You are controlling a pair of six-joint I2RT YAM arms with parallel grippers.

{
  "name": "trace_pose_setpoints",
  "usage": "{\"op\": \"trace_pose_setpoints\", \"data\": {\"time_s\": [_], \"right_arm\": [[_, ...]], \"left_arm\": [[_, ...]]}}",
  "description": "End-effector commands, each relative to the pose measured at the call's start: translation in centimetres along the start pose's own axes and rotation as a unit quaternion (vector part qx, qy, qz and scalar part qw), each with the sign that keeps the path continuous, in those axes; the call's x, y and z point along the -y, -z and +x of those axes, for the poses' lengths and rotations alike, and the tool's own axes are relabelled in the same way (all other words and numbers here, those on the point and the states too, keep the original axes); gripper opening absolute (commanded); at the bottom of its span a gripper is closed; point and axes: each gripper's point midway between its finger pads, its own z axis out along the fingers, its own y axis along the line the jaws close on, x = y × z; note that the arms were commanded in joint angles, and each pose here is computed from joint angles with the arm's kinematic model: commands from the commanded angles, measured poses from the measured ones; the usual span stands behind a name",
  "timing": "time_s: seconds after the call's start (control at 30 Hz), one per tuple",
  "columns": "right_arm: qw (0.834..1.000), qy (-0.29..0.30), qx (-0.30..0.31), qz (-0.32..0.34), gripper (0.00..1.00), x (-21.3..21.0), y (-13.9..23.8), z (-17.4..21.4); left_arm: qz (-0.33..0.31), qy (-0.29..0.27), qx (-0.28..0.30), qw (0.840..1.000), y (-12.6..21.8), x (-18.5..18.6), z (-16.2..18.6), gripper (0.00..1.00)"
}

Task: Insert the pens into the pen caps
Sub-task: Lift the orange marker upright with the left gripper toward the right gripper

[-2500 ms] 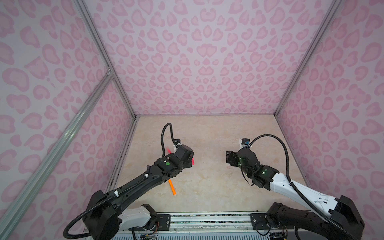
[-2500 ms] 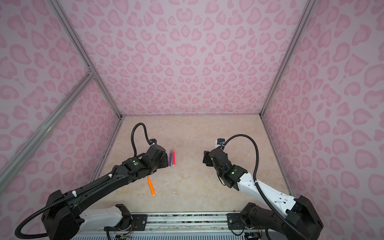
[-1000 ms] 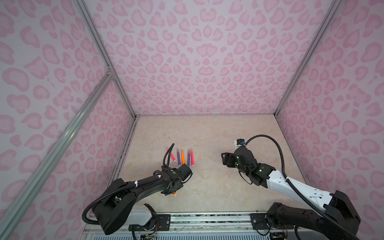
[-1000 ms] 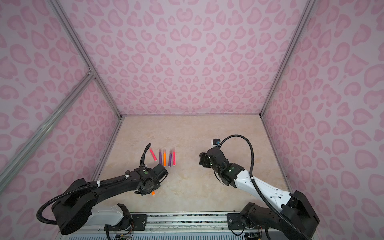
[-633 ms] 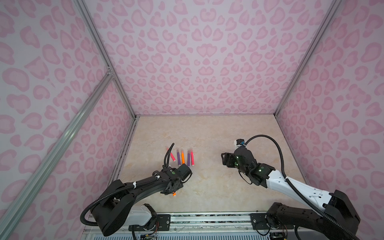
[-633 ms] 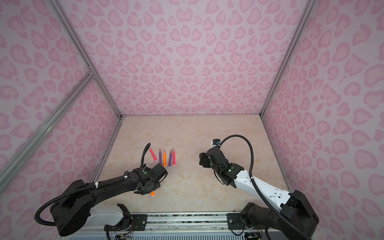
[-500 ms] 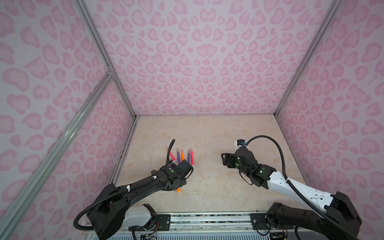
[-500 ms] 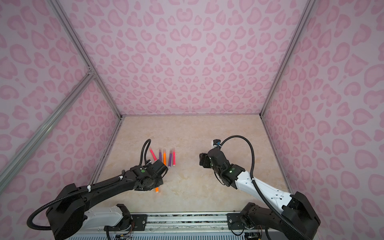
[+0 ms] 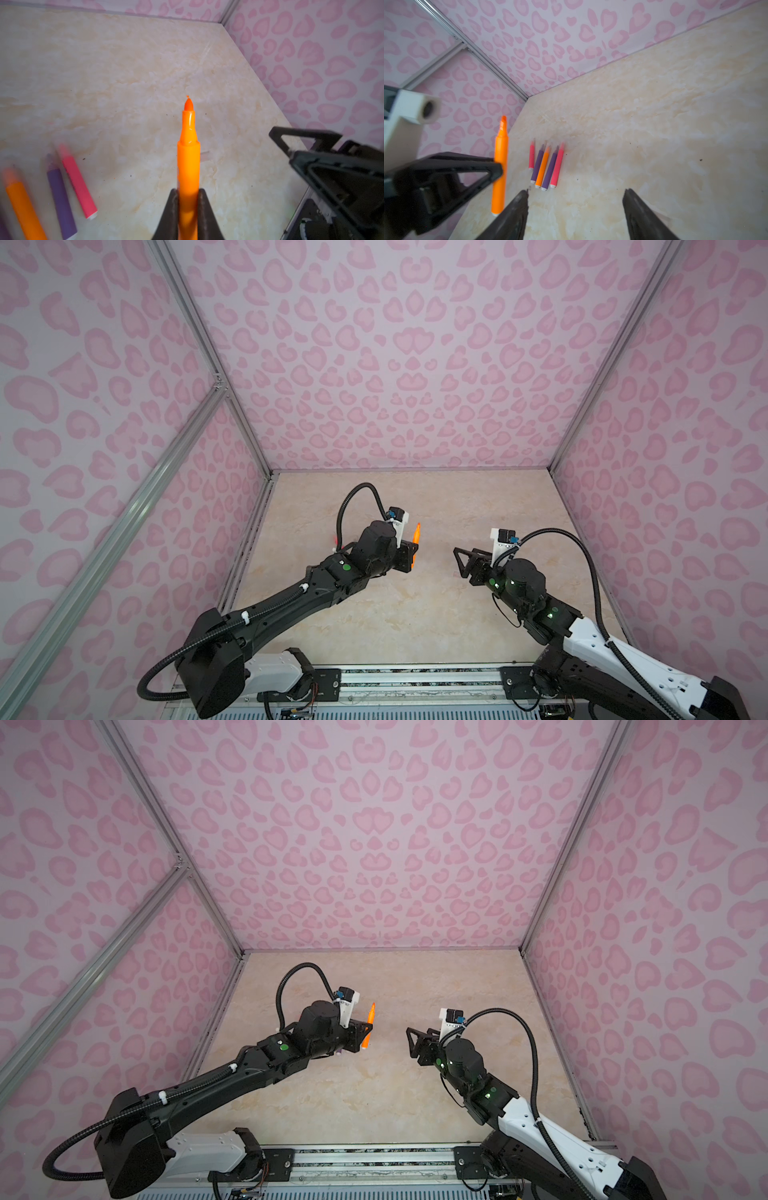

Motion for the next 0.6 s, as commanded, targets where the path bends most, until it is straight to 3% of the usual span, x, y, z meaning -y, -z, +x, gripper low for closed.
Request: {"op": "trace_pose_setpoints", "data": {"time_s": [0.0, 0.37, 0.57], "right_arm": [[0.997, -0.006, 0.028, -0.076, 0.70, -2.8, 0.5, -1.3], [0.989, -0.006, -0.052, -0.136, 0.68, -5.7, -1.4, 1.2], [0.988, -0.013, -0.069, -0.136, 0.55, -5.7, -2.1, 1.9]], "left_arm": [[0.039, -0.096, 0.083, 0.991, -0.6, 2.0, -1.8, 0.04], [0.051, -0.122, 0.079, 0.988, -0.5, 3.8, -0.5, 0.04], [0.053, -0.136, 0.080, 0.986, -0.4, 5.0, -0.2, 0.04]]}}
